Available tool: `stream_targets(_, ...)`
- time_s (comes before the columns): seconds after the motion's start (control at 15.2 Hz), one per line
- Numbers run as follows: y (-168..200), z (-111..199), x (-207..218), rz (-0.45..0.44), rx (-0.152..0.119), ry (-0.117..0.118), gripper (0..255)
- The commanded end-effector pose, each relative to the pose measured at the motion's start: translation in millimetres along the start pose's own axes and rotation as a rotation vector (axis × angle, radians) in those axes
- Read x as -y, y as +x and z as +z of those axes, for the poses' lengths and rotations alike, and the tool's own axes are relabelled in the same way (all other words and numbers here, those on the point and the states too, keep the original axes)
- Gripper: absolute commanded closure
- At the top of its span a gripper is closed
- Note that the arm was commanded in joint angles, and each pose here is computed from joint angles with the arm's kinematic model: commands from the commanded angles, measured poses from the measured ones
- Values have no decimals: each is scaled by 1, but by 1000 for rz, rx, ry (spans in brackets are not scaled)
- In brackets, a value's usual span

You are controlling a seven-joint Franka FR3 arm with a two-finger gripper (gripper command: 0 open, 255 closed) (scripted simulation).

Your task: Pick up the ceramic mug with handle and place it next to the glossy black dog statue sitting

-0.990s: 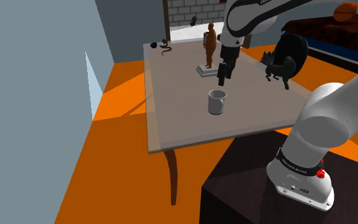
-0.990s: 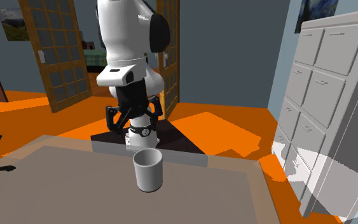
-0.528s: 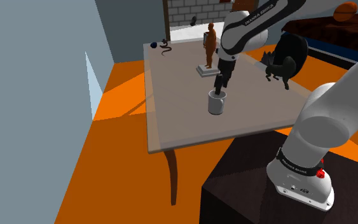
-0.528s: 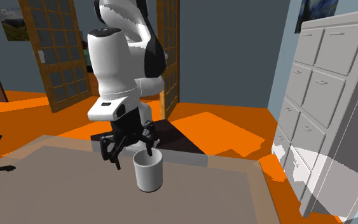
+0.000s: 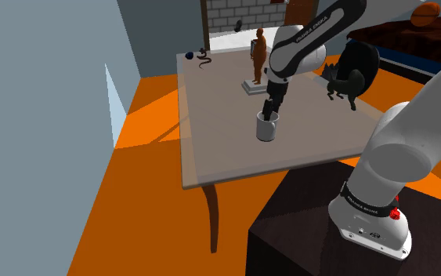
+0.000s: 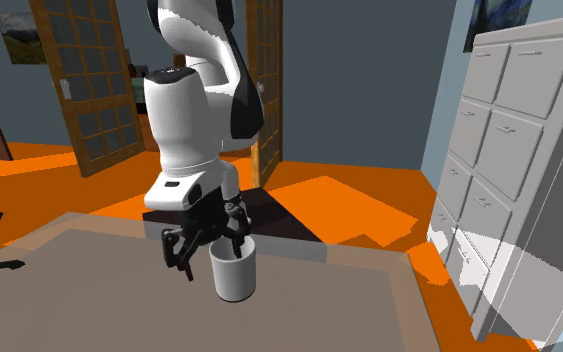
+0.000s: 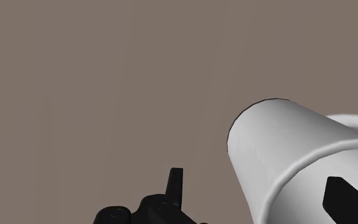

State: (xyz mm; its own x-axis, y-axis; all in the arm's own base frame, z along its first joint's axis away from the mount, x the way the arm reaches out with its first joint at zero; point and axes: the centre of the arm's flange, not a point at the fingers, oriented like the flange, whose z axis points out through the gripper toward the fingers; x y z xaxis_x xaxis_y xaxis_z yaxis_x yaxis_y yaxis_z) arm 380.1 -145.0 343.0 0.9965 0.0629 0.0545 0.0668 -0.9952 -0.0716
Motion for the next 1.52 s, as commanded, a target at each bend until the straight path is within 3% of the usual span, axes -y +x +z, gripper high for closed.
stream_targets(0.0, 0, 1, 0, 0, 0, 0, 0)
stream_targets(0.26, 0, 1, 0, 0, 0, 0, 0)
stream_targets(0.33, 0, 1, 0, 0, 0, 0, 255)
stream_targets(0.92, 0, 1, 0, 0, 0, 0, 255)
stream_targets(1.45, 2, -41, 3, 0, 0, 0, 255)
